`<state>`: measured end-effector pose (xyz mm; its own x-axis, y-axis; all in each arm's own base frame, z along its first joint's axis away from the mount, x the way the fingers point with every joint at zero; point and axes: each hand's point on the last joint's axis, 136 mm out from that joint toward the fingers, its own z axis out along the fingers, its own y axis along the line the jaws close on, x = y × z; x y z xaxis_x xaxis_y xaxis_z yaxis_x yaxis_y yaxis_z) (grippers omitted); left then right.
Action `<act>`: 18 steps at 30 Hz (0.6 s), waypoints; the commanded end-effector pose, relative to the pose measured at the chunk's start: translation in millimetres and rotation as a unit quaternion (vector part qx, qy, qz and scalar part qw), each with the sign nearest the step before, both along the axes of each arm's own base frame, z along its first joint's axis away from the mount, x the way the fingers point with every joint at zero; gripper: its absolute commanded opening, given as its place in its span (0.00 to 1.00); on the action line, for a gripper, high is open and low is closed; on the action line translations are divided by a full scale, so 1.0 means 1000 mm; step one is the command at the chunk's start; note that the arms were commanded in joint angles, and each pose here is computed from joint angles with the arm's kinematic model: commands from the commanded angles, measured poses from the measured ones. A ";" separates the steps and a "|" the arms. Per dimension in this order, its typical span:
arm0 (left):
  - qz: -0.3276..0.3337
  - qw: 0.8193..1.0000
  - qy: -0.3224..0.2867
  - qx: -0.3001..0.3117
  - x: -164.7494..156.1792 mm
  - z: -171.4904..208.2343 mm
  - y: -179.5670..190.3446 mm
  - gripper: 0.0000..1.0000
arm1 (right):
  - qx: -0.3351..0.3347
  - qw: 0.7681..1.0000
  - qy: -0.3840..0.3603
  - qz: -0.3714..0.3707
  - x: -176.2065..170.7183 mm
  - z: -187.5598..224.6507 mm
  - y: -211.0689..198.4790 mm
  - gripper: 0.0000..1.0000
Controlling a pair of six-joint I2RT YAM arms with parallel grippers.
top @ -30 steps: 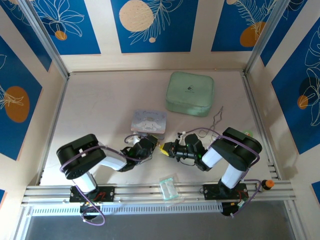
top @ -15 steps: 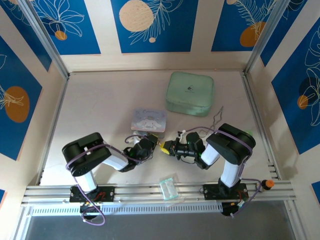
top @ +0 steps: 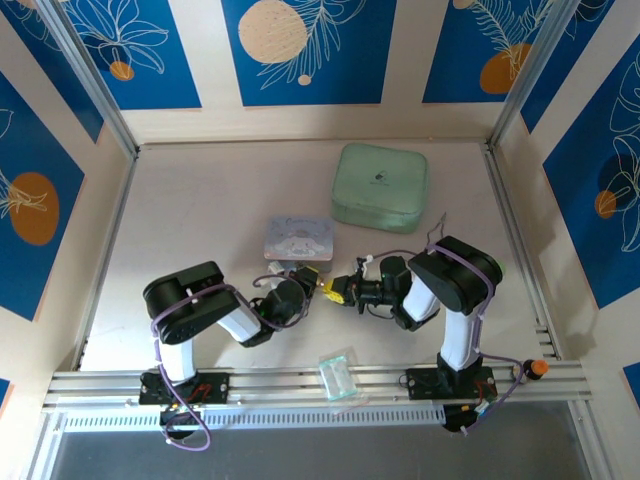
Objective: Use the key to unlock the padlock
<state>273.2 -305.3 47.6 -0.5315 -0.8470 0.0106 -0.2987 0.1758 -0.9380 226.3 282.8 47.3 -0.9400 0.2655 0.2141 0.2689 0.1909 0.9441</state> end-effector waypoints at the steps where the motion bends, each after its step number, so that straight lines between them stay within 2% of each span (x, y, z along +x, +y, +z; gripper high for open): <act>1: -0.088 0.995 -0.014 -0.048 -0.024 0.026 -0.040 0.00 | 0.024 0.999 -0.035 0.015 0.010 0.016 0.011 0.00; 14: -0.127 0.991 0.001 -0.038 -0.034 0.029 -0.057 0.00 | 0.022 0.995 -0.089 0.028 0.022 0.036 0.020 0.01; 18: -0.120 0.992 0.004 -0.035 -0.035 0.027 -0.053 0.00 | 0.007 0.996 -0.093 0.013 0.023 0.034 0.015 0.18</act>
<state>271.0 -307.2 47.8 -0.5494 -0.8355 -0.0131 -0.3055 0.2154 -0.9275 229.4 287.9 51.4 -0.9593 0.2196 0.1778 0.2261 0.2192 0.9491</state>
